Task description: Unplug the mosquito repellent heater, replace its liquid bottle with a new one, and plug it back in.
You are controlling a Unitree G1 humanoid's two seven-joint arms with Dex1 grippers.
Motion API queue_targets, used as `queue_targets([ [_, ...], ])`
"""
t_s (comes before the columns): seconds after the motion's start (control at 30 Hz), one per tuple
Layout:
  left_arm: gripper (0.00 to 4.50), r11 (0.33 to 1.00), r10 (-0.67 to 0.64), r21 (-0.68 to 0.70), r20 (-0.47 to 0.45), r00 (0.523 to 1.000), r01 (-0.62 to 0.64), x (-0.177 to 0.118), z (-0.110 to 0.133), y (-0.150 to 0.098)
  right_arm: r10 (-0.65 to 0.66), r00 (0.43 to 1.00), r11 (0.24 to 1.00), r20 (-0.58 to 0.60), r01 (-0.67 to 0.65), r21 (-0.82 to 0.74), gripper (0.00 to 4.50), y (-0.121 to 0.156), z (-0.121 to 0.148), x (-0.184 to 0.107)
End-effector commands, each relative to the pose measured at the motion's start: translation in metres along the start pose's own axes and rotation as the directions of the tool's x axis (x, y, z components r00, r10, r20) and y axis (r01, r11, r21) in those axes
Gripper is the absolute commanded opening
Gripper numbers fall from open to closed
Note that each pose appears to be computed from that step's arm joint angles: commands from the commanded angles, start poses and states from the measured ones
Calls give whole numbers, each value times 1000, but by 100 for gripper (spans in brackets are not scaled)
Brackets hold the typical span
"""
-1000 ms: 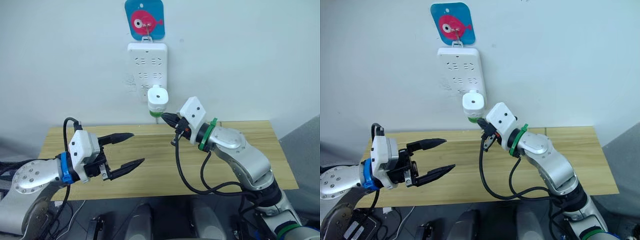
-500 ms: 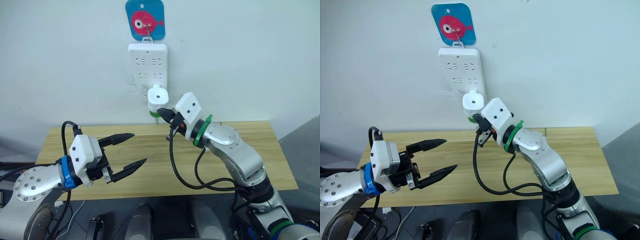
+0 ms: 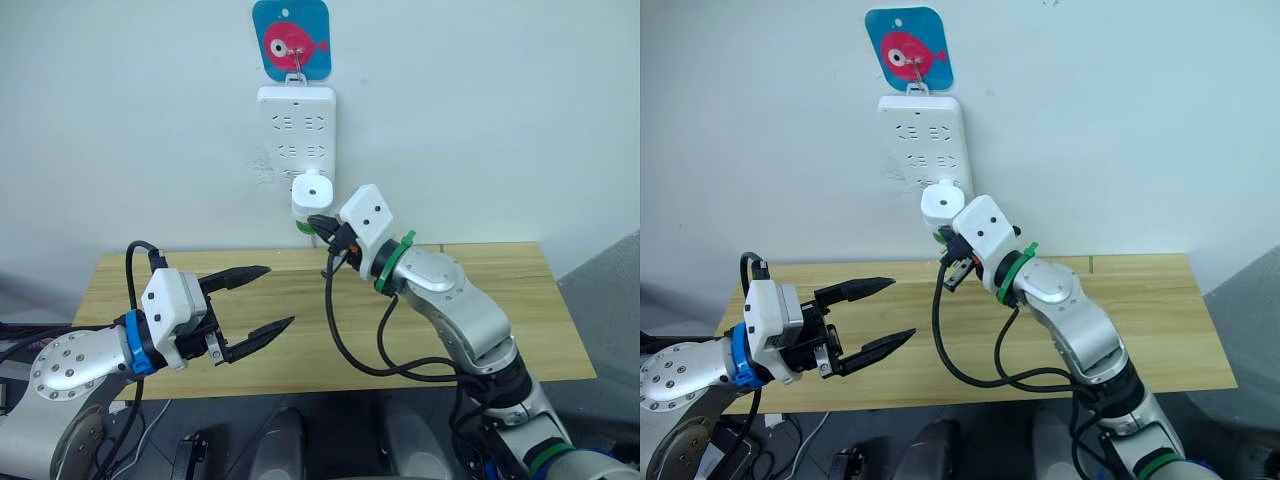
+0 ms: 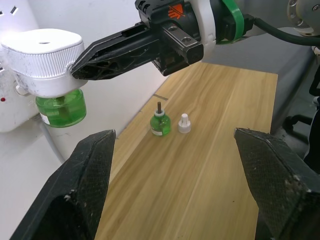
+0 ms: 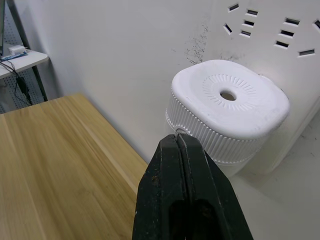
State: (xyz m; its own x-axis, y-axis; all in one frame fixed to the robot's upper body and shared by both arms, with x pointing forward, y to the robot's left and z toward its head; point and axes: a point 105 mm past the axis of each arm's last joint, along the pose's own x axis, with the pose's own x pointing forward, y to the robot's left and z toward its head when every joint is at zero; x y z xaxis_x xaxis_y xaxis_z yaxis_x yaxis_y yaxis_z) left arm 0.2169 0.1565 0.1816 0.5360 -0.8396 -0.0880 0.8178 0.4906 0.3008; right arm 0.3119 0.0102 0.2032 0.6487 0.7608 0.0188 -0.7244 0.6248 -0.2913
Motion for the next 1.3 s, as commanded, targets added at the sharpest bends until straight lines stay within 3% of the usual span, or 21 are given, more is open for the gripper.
queue_targets([
  [0.03, 399, 999, -1, 34, 17, 1000, 0, 1, 5, 0, -78, 996, 997, 39, 78, 0, 1, -20, 13, -7],
  [0.13, 399, 1000, 1, 29, 18, 1000, -2, 1, 4, 1, -29, 999, 999, 45, 28, 32, 1, -14, 16, -10],
  [0.27, 399, 1000, 8, 2, 13, 1000, -8, -1, -2, 6, 142, 987, 989, 68, -145, 27, 1, 6, 23, -23],
  [0.43, 399, 996, 77, 46, -50, 996, -75, -11, -18, 23, 224, 974, 974, 41, -224, -22, 1, 4, 23, -44],
  [0.53, 450, 998, 23, 68, -113, 993, -15, -23, -28, 25, 259, 965, 961, -41, -262, -94, 57, -7, 15, -68],
  [0.77, 450, 995, -68, 52, -333, 940, 90, -64, -55, 41, 223, 897, 934, -381, -308, -179, 307, -53, -34, -138],
  [0.9, 450, 993, 4, 110, -431, 903, 48, -75, -69, 55, 189, 839, 912, -511, -343, -227, 446, -75, -53, -174],
  [1.07, 450, 970, 95, 241, -483, 871, 28, -80, -76, 69, 157, 797, 900, -583, -359, -248, 446, -95, -66, -206],
  [1.3, 450, 983, 108, 182, -475, 873, -22, -80, -78, 73, 133, 810, 924, -571, -309, -223, 446, -116, -68, -222],
])
